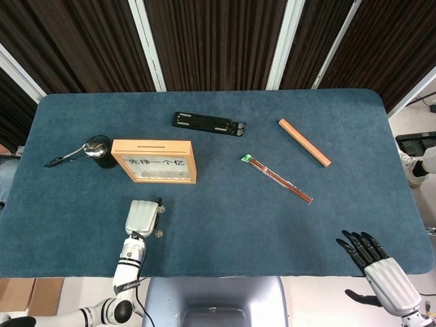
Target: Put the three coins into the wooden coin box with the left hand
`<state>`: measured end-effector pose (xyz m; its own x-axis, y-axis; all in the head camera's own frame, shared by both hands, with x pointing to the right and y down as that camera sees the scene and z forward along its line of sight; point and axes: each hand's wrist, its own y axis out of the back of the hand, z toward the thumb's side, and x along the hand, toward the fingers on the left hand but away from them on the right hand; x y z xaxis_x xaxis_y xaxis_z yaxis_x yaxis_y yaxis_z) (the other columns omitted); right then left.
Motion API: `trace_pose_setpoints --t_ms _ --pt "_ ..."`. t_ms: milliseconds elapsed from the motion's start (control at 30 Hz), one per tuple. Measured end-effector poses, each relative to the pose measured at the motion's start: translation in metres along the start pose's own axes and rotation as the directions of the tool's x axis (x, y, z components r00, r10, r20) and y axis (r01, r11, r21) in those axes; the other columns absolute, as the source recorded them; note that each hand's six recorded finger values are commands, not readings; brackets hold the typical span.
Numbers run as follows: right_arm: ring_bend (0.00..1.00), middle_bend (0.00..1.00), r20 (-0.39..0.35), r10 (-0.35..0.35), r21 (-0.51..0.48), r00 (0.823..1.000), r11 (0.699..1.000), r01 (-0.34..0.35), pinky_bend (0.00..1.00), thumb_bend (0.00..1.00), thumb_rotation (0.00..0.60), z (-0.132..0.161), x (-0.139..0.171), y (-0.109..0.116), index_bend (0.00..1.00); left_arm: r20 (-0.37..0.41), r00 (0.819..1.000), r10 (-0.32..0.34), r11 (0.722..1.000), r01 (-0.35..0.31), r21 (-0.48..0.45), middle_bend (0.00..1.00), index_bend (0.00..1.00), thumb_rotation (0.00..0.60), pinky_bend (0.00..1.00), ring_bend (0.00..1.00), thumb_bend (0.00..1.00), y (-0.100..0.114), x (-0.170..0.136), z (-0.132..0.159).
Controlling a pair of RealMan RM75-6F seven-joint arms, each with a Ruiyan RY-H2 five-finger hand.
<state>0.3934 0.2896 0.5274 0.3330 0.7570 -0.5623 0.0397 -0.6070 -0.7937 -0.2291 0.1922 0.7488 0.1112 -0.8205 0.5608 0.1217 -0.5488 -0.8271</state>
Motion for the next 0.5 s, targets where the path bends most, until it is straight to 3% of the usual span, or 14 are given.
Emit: trace_pose_setpoints --t_ms 500 --pt "0.0 0.0 0.001 -0.002 0.001 1.0 1.0 0.002 0.0 0.13 0.6 0.0003 -0.0007 0.0003 0.0 -0.008 1.0 -0.013 1.0 0.013 0.011 1.0 0.46 0.6 1.0 1.0 0.39 -0.0032 0.0039 0.0013"
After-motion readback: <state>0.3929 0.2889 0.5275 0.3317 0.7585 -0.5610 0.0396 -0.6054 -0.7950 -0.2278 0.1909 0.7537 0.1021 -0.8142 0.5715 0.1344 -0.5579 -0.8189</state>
